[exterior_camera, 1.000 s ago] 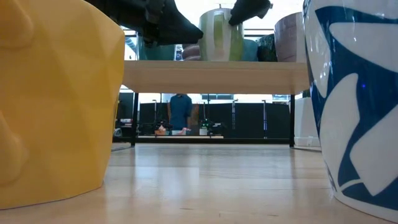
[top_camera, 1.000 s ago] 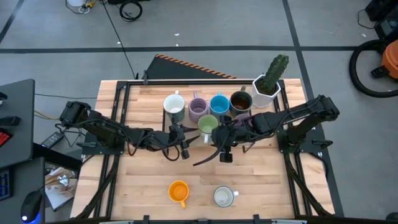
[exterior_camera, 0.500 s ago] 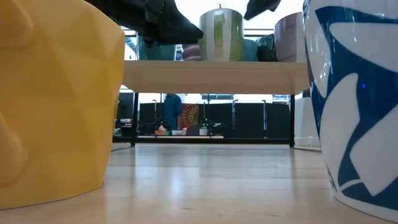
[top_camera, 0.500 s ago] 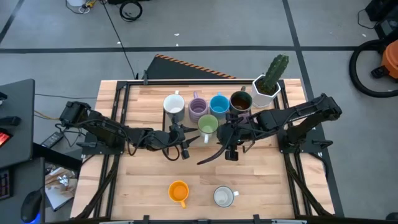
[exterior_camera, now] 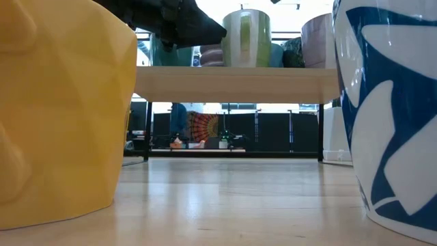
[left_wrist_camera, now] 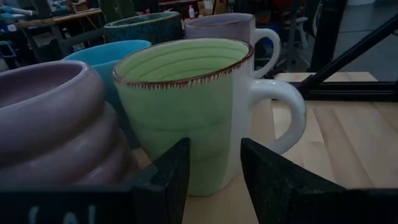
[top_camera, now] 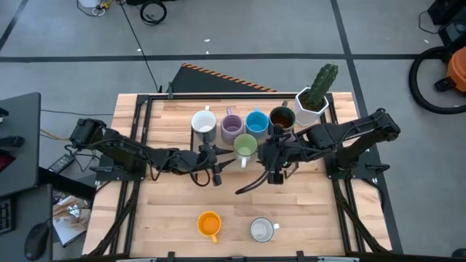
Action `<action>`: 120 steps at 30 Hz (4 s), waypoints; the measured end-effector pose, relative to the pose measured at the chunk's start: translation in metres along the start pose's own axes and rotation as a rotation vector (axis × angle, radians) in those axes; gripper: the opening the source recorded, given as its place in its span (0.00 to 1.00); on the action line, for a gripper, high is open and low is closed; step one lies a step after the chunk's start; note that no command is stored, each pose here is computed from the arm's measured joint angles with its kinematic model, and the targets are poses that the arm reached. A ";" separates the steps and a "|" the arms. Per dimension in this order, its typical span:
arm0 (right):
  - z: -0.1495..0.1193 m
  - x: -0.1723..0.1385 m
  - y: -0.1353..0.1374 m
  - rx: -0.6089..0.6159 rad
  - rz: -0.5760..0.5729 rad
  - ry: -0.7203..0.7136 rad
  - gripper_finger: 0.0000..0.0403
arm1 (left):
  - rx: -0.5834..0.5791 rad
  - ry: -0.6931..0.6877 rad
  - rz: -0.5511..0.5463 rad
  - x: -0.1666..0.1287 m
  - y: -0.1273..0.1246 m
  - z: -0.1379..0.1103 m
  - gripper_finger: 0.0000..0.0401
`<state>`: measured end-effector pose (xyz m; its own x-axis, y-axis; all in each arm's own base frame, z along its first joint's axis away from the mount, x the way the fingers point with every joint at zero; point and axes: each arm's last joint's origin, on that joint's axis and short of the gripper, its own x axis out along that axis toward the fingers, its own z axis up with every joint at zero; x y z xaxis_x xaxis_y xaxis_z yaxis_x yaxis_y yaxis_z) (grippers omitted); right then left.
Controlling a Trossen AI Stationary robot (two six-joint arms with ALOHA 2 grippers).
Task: Place coffee mugs
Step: Adjust the green mug on the shelf
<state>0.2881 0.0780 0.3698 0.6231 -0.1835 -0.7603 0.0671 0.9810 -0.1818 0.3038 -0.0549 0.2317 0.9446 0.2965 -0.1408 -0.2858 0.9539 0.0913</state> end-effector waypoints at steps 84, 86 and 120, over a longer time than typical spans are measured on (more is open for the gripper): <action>0.057 0.073 -0.045 0.128 0.113 0.449 0.59 | 0.060 0.158 -0.074 -0.040 -0.003 0.008 0.37; 0.057 0.073 -0.048 0.148 0.107 0.451 0.58 | 0.061 0.158 -0.074 -0.040 -0.003 0.008 0.37; 0.058 0.051 -0.047 0.064 0.146 0.417 0.66 | 0.072 0.141 -0.083 -0.021 -0.007 -0.003 0.37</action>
<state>0.3620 0.0259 0.3757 0.2627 -0.0396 -0.9641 0.0583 0.9980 -0.0251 0.2859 -0.0678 0.2311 0.9310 0.2249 -0.2875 -0.1905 0.9712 0.1429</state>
